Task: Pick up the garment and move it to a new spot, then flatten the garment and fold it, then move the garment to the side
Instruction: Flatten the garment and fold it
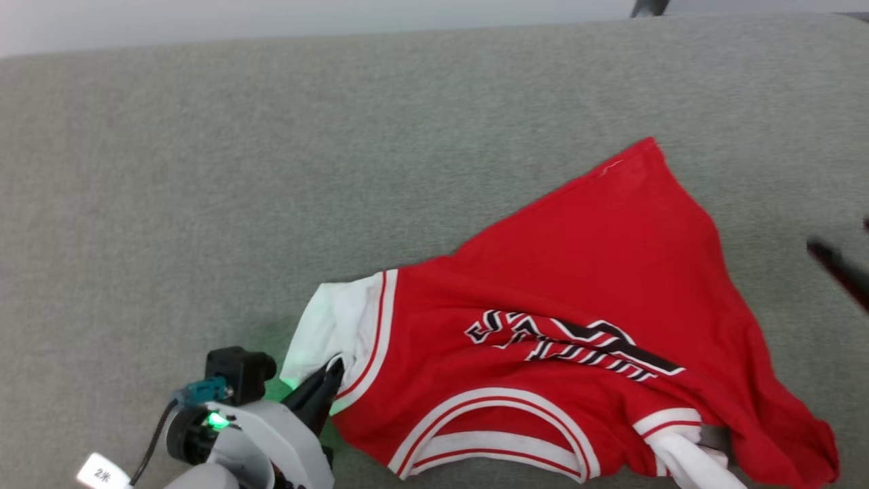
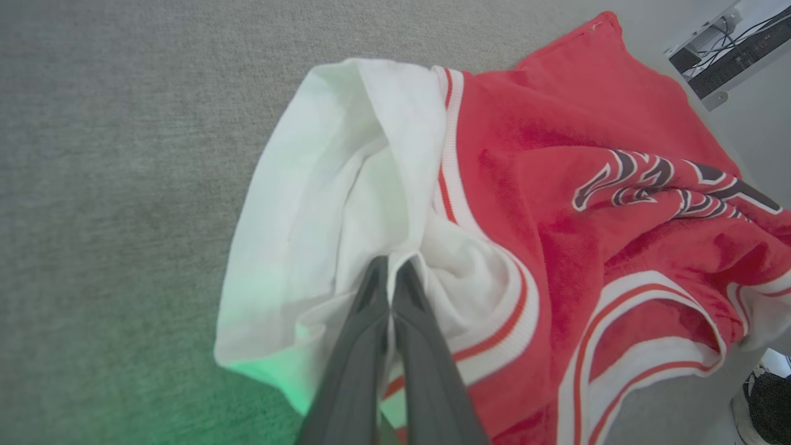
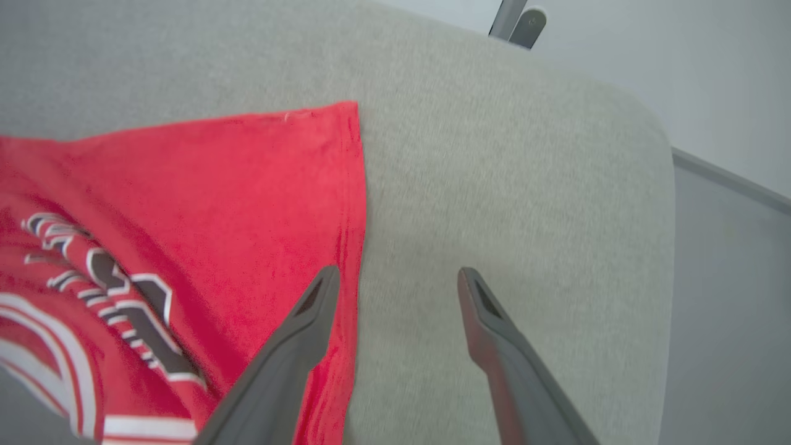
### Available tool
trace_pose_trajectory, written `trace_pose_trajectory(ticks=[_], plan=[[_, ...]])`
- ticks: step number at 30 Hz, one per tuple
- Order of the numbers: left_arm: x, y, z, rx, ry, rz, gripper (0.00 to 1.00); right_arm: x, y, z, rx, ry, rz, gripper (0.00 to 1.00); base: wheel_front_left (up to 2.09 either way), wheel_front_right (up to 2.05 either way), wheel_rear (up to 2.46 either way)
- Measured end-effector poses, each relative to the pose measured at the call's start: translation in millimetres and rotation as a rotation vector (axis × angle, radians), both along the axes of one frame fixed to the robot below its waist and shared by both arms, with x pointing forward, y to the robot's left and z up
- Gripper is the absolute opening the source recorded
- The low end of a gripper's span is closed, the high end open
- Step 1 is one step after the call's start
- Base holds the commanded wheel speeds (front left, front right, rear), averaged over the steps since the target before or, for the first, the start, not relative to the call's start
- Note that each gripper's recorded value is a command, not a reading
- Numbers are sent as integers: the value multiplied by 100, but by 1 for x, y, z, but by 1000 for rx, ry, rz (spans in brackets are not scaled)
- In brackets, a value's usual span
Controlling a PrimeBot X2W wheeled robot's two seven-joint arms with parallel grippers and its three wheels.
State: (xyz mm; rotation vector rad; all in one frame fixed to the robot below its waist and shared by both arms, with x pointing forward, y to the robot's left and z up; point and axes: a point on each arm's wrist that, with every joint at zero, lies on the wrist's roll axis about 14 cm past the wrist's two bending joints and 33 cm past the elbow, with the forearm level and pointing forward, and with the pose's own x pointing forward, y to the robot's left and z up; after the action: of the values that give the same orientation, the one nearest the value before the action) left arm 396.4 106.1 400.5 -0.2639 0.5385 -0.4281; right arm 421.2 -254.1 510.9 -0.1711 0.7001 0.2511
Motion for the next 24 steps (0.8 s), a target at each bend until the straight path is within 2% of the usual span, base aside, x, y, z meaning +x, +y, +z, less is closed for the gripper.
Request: trace_pose_trajectory(ticks=[4,7,15,20,24], plan=[[1,3,-5,-8,13,19,0,42,20,3,10,-36,29,100,0,0,0],[2,2,-8,-18,20,20,0,67,38,-18,20,9,46,100,0,0,0],[11,0,-17,-29,25,16,0,127,58,-65,-57,109,73,100,0,0,0],[16,1,-25,-45,31,19,0,131,68,-117,-126,272,105,100,0,0,0],[16,4,-30,-53,35,37,0,138,77,-130,-113,320,122,98,0,0,0]])
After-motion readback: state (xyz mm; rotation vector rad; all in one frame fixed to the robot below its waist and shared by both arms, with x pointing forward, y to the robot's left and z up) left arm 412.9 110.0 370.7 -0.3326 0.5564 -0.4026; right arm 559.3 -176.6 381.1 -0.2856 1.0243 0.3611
